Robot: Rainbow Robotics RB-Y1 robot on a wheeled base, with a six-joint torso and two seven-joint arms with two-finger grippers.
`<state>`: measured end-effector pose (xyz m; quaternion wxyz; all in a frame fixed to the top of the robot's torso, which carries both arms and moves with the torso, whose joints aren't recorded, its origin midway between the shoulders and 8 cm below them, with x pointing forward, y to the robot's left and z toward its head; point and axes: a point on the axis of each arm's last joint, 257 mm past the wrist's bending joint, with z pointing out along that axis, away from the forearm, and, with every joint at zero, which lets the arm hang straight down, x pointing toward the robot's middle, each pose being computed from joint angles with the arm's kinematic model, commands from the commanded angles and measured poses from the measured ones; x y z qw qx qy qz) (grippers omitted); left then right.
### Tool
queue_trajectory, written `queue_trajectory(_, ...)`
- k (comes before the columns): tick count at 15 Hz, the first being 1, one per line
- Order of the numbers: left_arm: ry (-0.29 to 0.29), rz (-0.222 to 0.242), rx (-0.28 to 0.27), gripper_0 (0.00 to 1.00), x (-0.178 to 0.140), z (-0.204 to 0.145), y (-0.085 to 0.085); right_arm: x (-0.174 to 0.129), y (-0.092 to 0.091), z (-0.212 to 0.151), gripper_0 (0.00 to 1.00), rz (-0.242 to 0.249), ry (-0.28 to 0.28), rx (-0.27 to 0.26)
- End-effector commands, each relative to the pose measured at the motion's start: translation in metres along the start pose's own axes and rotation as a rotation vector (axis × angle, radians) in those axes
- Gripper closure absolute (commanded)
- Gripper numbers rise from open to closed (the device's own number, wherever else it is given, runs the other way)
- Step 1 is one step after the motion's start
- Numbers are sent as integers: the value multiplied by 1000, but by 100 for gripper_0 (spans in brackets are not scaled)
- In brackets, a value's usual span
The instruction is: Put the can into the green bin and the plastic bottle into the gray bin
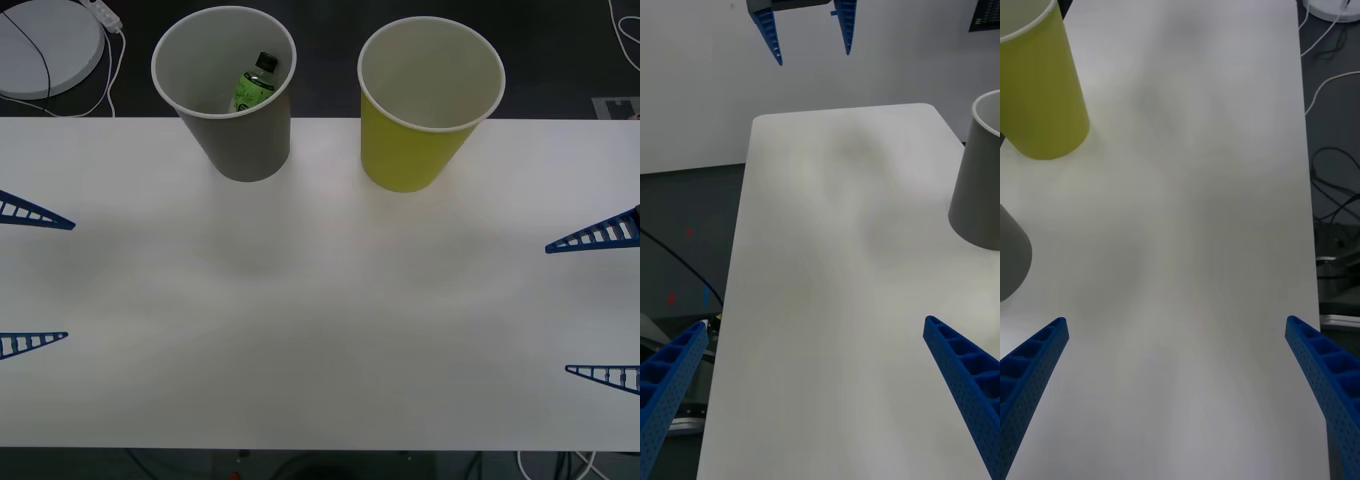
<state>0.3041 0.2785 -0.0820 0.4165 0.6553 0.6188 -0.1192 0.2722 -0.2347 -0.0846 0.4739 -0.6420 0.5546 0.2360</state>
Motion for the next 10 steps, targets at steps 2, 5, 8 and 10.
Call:
queue_trajectory(2, 2, 13, 18, 0, 0, -1, -6, 0, 0, 0, 0, 0, 0, 0)
queue_trajectory(5, -6, 7, 20, 0, -3, -1, -6, 0, 0, 0, 0, 0, 0, 0)
queue_trajectory(8, -9, 5, 26, 0, -3, 0, -8, 0, 0, 0, 0, 0, 0, 0)
queue_trajectory(10, -9, 5, 26, 0, -3, 0, -8, 0, 0, 0, 0, 0, 0, 0)
